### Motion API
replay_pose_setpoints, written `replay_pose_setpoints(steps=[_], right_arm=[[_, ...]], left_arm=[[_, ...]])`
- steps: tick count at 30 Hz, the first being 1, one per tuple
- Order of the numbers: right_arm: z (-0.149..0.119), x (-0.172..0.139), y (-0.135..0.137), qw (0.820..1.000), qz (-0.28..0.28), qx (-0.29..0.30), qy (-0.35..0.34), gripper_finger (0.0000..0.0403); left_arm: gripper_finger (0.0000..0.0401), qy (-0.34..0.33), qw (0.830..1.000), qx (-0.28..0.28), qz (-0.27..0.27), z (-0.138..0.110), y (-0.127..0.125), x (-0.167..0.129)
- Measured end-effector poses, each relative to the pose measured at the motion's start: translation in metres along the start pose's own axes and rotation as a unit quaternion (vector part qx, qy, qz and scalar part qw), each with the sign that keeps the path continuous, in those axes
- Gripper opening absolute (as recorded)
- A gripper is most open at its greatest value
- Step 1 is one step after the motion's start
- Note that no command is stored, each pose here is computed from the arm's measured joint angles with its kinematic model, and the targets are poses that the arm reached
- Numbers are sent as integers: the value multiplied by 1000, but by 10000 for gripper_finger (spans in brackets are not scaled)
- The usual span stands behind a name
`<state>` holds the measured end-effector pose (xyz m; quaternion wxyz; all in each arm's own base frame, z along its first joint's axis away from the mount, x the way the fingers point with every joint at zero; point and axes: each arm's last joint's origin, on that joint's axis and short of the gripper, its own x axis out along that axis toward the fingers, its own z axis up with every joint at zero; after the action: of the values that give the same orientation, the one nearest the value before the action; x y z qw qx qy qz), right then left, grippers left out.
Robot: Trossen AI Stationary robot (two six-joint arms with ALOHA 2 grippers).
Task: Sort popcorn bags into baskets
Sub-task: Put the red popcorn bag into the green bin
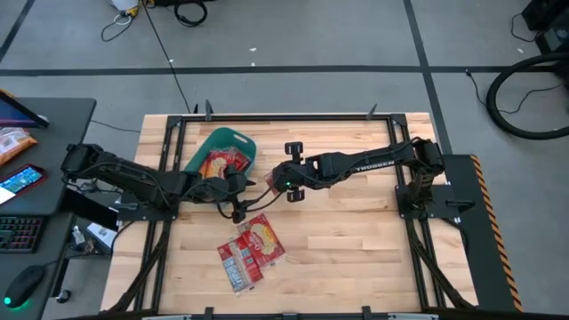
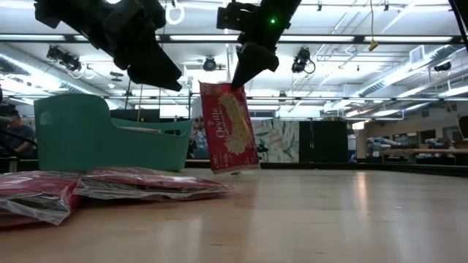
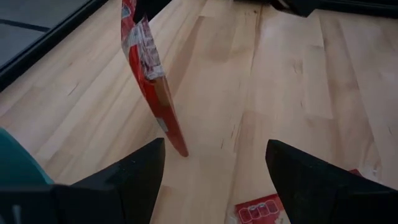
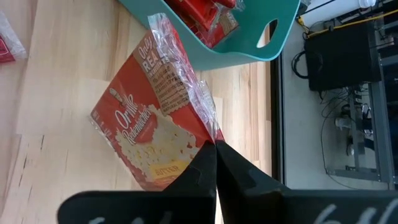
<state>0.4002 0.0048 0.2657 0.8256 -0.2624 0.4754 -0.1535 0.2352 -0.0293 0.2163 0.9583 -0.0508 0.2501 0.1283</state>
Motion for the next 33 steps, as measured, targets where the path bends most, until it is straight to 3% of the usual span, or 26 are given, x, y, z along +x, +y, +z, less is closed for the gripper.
replay_pose_setpoints(steps=[33], right_arm=[[0, 0, 0, 1000, 0, 0, 0, 2]], left_arm=[[283, -1, 1000, -13, 0, 0, 0, 0]])
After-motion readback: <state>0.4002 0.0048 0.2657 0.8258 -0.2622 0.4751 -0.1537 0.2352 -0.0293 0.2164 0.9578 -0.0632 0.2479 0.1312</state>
